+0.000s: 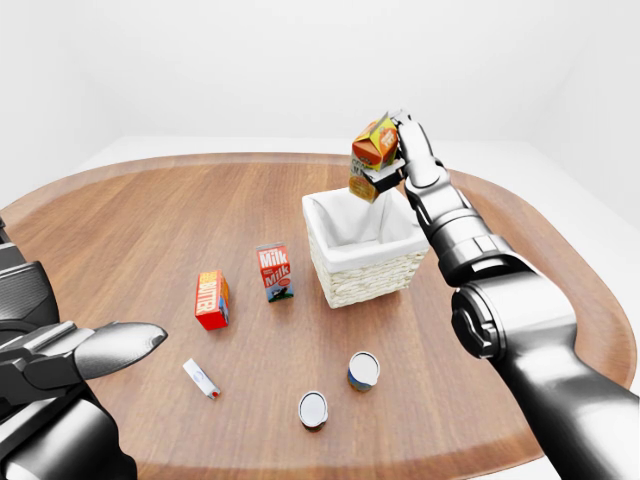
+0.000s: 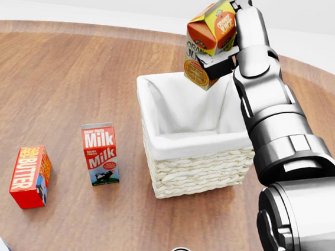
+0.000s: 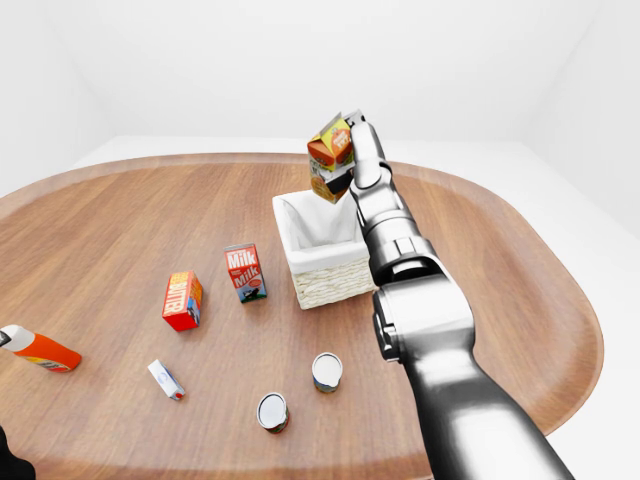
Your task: Pick up the orange juice, and put it in the basket.
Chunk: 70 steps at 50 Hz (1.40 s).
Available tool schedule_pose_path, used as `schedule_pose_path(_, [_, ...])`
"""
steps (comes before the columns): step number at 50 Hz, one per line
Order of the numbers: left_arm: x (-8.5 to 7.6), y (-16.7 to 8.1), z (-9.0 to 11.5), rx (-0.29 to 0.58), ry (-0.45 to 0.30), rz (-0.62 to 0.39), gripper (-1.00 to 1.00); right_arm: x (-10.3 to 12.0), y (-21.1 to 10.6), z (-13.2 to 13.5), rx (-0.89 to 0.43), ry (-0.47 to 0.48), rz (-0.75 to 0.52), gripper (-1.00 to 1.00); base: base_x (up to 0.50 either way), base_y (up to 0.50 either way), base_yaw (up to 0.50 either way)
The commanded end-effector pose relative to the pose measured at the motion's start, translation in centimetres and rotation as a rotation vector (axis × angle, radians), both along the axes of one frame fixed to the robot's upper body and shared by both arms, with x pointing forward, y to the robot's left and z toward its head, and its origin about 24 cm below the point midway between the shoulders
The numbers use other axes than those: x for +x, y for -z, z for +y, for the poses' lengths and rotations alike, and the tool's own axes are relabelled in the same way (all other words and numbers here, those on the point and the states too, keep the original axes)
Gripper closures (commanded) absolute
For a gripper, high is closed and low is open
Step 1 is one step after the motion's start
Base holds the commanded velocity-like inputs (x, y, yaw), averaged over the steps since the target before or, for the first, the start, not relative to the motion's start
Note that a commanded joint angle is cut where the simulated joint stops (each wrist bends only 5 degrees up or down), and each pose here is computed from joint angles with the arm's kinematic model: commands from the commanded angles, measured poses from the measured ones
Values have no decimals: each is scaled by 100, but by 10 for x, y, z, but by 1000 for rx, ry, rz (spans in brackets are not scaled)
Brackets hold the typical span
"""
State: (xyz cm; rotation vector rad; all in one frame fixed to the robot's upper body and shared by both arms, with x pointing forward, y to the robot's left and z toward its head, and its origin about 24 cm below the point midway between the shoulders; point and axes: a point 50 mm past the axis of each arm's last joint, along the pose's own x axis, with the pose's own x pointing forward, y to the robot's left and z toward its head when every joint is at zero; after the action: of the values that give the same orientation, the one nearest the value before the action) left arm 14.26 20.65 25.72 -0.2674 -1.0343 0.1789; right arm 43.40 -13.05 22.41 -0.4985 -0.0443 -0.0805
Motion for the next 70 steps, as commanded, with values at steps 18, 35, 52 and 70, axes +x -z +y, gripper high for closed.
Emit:
schedule_pose_path(18, [0, 0, 0, -3, 1, 0, -100, 0, 0, 1, 44, 60, -14, 100, 0, 0, 0])
schedule_pose_path(35, [0, 0, 0, -2, 0, 1, -100, -1, 16, 1, 55, 75, 20, 100, 0, 0, 0])
schedule_pose_path(52, [1, 1, 0, 16, -13, 2, -100, -2, 24, 0, 60, 83, 42, 100, 0, 0, 0])
schedule_pose_path(70, [0, 1, 0, 5, -6, 2, -100, -3, 34, 0, 64, 92, 66, 100, 0, 0, 0])
